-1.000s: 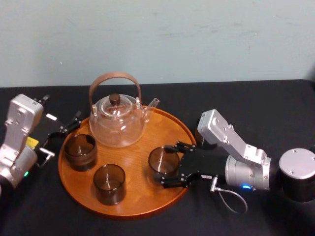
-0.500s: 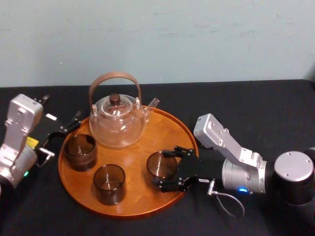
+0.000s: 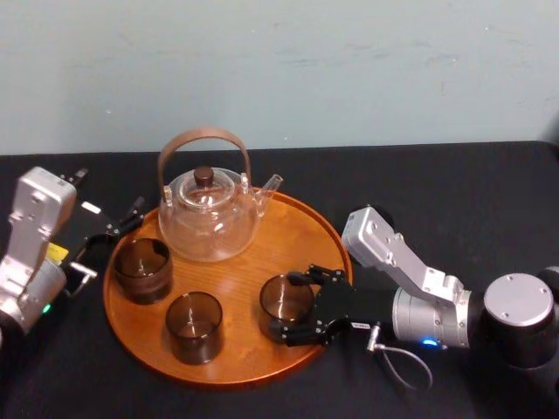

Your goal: Pick up the glass from the table and place it on the tray.

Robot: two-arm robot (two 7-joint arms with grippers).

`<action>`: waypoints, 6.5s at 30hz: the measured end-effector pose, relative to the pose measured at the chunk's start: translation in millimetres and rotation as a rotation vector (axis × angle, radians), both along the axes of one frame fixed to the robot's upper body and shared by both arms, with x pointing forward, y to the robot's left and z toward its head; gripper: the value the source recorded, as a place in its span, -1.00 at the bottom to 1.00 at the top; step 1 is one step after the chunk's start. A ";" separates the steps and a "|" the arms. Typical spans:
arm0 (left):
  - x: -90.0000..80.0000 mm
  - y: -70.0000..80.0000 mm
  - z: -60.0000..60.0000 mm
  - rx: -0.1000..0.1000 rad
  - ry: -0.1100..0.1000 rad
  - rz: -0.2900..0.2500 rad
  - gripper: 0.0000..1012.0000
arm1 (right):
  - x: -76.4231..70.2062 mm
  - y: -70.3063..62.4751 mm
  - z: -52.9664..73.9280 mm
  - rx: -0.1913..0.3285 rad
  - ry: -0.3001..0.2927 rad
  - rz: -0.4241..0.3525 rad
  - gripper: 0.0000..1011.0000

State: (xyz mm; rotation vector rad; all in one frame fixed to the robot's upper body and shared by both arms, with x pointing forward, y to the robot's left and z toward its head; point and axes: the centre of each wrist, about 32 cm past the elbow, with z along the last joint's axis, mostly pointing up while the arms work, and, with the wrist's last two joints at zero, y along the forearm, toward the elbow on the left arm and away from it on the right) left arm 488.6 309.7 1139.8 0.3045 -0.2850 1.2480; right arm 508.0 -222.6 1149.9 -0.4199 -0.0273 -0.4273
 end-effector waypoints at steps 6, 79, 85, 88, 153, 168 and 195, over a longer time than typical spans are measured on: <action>0.0 0.0 0.0 0.000 0.000 0.000 0.98 | -1.5 1.5 -1.0 -0.012 -0.016 -0.001 0.79; 0.0 0.0 0.0 0.000 0.000 0.000 0.98 | -34.0 -75.2 17.5 0.041 -0.004 -0.061 0.98; 0.0 0.0 0.0 0.000 0.000 0.000 0.98 | -37.5 -91.0 21.9 0.050 -0.024 -0.105 0.98; 0.0 0.0 0.0 0.000 0.000 0.000 0.98 | -38.4 -97.2 23.2 0.051 -0.035 -0.145 0.98; 0.0 0.0 0.0 0.000 0.000 0.000 0.98 | 28.9 -83.2 18.5 0.036 0.065 -0.421 0.98; 0.0 0.0 0.0 0.000 0.000 0.000 0.98 | 43.6 -74.4 18.2 0.035 0.062 -0.403 0.98; 0.0 0.0 0.0 0.000 0.000 0.000 0.98 | 53.3 -68.1 10.2 0.007 0.084 -0.408 0.98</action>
